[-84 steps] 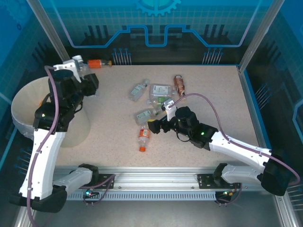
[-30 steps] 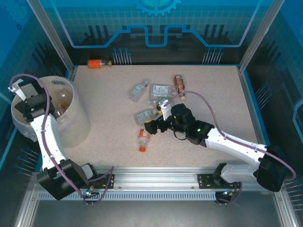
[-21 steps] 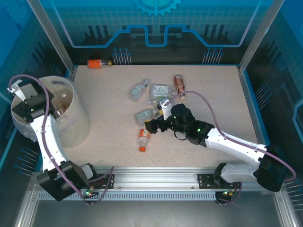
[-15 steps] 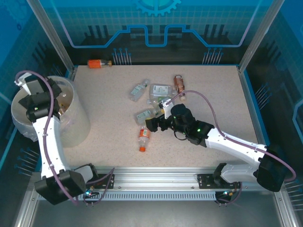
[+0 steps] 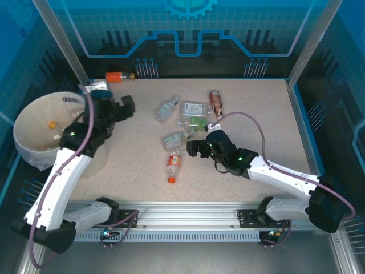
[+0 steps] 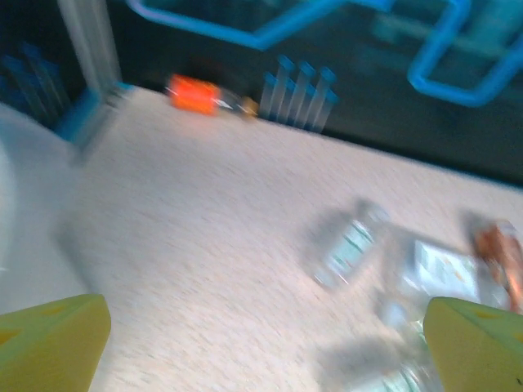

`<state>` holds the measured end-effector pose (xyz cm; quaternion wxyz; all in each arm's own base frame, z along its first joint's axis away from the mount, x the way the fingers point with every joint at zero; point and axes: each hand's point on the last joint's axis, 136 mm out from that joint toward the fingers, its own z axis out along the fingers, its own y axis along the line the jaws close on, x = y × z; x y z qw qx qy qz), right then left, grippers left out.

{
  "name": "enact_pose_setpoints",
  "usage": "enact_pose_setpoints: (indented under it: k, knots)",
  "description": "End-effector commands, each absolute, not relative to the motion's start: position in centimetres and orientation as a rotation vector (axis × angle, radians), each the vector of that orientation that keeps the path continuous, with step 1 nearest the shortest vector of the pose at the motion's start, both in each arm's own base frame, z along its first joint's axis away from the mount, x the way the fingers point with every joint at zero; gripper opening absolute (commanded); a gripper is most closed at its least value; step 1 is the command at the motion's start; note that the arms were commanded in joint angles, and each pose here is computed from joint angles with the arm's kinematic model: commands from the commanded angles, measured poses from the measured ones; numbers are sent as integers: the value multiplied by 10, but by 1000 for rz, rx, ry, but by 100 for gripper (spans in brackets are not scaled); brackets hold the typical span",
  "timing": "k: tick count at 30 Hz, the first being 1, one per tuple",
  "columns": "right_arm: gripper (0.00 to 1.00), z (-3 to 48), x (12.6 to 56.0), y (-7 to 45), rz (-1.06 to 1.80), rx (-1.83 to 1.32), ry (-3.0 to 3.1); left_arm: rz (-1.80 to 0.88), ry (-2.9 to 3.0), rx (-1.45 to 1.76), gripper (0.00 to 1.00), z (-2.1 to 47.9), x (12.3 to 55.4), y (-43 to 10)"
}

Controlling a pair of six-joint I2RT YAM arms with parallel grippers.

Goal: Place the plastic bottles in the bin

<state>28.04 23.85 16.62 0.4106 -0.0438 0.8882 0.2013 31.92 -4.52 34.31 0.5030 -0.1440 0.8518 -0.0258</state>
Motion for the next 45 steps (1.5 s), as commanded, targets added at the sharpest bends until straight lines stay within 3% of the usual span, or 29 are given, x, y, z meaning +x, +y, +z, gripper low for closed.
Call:
enact_pose_setpoints:
  k: [1, 11, 15, 19, 31, 38, 45]
  knots:
    - [100, 158, 280, 212, 440, 8, 2307, -94, 2185, -301, 99, 299, 314, -90]
    - [100, 147, 278, 190, 380, 78, 2360, -259, 2628, -134, 99, 167, 262, -184]
    - [100, 145, 280, 187, 374, 98, 2356, -415, 2727, -110, 99, 132, 242, -214]
    - [100, 146, 280, 188, 380, 103, 2355, -370, 2772, 7, 99, 104, 229, -233]
    - [100, 156, 274, 184, 421, 109, 2315, -230, 2766, 67, 96, 46, 249, -242]
    - [100, 162, 270, 186, 466, 69, 2280, -203, 2809, 72, 85, 18, 248, -244]
    - [100, 174, 270, 201, 528, -46, 2255, -213, 2843, 61, 66, 6, 246, -248]
